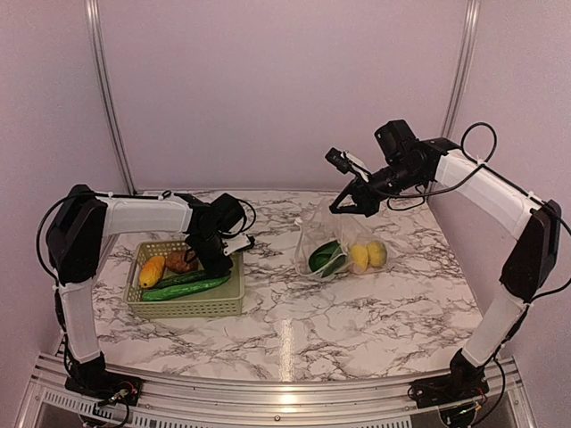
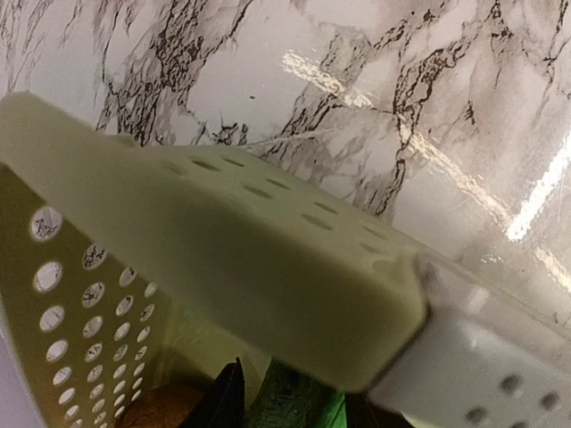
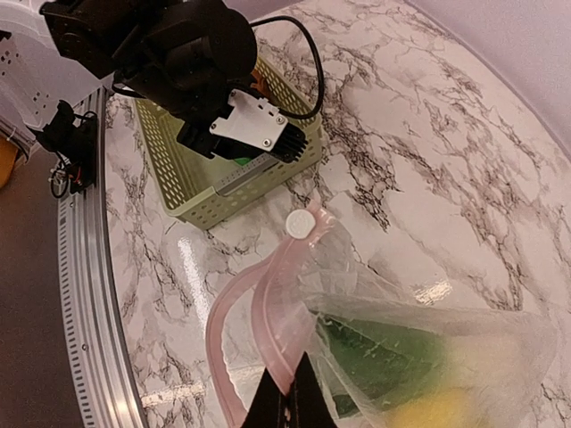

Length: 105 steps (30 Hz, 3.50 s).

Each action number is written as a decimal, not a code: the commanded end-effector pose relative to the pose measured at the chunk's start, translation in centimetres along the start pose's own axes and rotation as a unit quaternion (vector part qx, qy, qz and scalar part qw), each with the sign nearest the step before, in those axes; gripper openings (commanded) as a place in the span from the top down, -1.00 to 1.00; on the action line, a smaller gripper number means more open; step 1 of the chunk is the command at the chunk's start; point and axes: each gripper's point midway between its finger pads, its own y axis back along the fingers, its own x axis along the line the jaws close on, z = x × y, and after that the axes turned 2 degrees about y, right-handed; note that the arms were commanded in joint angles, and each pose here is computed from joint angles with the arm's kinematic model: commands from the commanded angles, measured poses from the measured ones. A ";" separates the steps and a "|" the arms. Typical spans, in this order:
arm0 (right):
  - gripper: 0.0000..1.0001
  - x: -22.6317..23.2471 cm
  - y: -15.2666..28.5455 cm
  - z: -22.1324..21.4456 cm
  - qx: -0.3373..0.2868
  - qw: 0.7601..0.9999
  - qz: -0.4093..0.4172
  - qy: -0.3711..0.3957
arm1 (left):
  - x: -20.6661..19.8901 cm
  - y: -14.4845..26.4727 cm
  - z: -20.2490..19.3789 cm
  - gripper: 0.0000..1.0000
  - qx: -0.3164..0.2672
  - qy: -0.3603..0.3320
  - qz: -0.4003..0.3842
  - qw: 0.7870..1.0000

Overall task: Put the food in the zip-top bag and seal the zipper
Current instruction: Pick up the fake vegetable from the bin, then place the fake vegetable in the zipper food storage bag.

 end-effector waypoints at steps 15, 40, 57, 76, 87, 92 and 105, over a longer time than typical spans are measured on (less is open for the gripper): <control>1.00 0.5 0.5 0.3 -0.006 1.000 0.008 0.013 | 0.4 -2.3 -1.3 0.31 0.027 -0.008 0.003 1.000; 1.00 0.7 3.0 1.8 -0.005 0.999 -0.032 0.031 | 5.6 19.9 4.7 0.97 -0.261 0.124 0.063 0.955; 1.00 3.9 4.3 4.2 -0.033 0.998 0.049 0.013 | -5.5 44.8 12.3 1.00 -0.743 0.094 -0.053 0.661; 1.00 5.3 5.0 5.1 -0.053 0.996 0.077 0.012 | -12.6 44.8 17.1 1.00 -0.799 0.043 -0.082 0.594; 1.00 5.8 6.1 5.3 -0.058 0.996 0.062 0.023 | -13.1 36.9 20.3 1.00 -0.772 0.028 0.025 0.634; 1.00 5.8 6.2 5.5 -0.061 0.996 0.059 0.027 | -13.1 33.5 21.5 1.00 -0.764 0.038 0.061 0.641; 1.00 5.2 5.8 5.4 -0.055 0.997 0.053 0.024 | -11.0 30.9 21.8 -0.63 -0.725 0.086 0.120 0.673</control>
